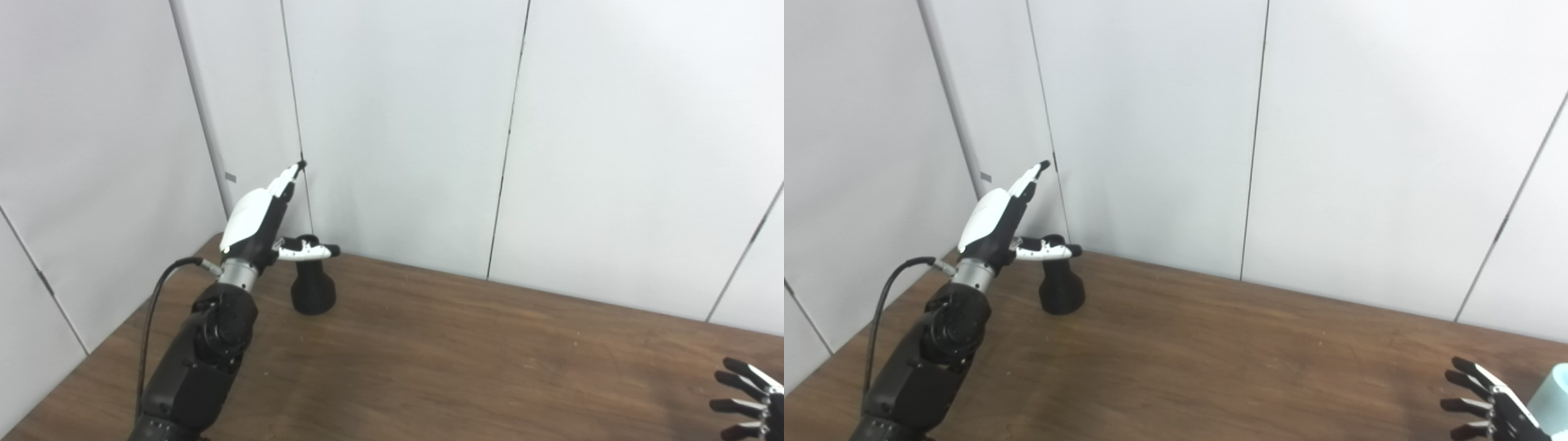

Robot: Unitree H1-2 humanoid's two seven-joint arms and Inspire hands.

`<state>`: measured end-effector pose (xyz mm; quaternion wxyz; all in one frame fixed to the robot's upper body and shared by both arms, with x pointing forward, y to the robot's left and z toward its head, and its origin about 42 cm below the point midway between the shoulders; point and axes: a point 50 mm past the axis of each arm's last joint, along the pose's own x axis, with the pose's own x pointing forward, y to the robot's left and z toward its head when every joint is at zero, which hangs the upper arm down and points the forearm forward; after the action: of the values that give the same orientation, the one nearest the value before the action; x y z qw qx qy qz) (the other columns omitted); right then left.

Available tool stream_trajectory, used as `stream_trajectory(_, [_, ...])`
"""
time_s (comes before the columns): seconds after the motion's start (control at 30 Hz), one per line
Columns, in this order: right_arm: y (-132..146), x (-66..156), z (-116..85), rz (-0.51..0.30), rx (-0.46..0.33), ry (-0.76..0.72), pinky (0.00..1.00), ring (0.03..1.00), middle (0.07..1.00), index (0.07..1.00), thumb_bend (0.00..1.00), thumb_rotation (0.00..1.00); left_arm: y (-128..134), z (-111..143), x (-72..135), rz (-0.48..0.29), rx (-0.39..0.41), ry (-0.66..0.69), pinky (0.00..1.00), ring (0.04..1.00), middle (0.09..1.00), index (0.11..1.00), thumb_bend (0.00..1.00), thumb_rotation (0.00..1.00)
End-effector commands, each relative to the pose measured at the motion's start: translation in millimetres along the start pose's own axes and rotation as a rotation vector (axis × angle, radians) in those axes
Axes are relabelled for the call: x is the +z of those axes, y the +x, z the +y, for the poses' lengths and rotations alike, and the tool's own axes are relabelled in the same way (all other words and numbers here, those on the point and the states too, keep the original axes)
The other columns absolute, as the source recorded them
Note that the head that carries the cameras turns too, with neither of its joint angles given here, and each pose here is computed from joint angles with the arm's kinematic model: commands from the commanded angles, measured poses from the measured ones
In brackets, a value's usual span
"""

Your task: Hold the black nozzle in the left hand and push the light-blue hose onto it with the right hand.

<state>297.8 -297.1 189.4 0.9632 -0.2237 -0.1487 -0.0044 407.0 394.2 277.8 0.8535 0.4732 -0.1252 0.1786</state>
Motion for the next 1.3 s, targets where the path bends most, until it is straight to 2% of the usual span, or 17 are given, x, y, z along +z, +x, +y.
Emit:
stream_trajectory(0.0, [8.7,14.1,-8.2,-0.077,-0.016,-0.008,0.5,0.675,0.802,0.838,0.64,0.0,20.8,25.5,7.9,-0.016,0.098,0.019,0.93,1.0,1.0,1.0,0.94,0.23])
stream_trajectory(0.17, [8.2,12.9,-9.8,-0.071,-0.01,-0.017,0.5,0.666,0.794,0.835,0.64,0.0,27.6,22.3,-7.3,0.116,0.03,0.043,0.88,0.977,1.0,1.0,0.98,0.26])
stream_trajectory(0.27, [6.9,14.2,-11.1,-0.071,-0.005,-0.017,0.49,0.663,0.789,0.832,0.64,0.0,29.0,19.6,-10.3,0.179,0.004,0.067,0.88,0.965,0.999,1.0,1.0,0.27])
stream_trajectory(0.47, [6.3,13.7,-11.8,-0.07,0.004,-0.02,0.49,0.662,0.789,0.829,0.64,0.0,29.1,10.0,-13.7,0.255,-0.033,0.093,0.91,0.979,0.992,1.0,1.0,0.34])
stream_trajectory(0.63, [5.9,14.7,-15.7,-0.069,0.003,-0.015,0.49,0.658,0.789,0.823,0.64,0.0,27.9,-6.0,-14.7,0.321,-0.095,0.102,0.88,0.982,0.996,1.0,1.0,0.37])
stream_trajectory(0.8, [5.7,15.3,-14.8,-0.068,-0.001,-0.003,0.49,0.658,0.789,0.815,0.63,0.0,29.4,-16.1,-20.0,0.359,-0.149,0.14,0.88,0.986,0.997,1.0,1.0,0.39])
stream_trajectory(1.0, [5.5,16.0,-15.7,-0.064,-0.008,0.007,0.49,0.662,0.791,0.806,0.63,0.0,20.7,-24.7,-23.7,0.359,-0.202,0.148,0.88,0.968,0.986,0.981,1.0,0.41])
stream_trajectory(1.27, [5.8,18.8,-15.9,-0.062,-0.016,0.016,0.49,0.656,0.788,0.796,0.62,0.0,15.2,-34.1,-23.3,0.376,-0.256,0.142,0.86,0.945,0.946,0.871,1.0,0.41])
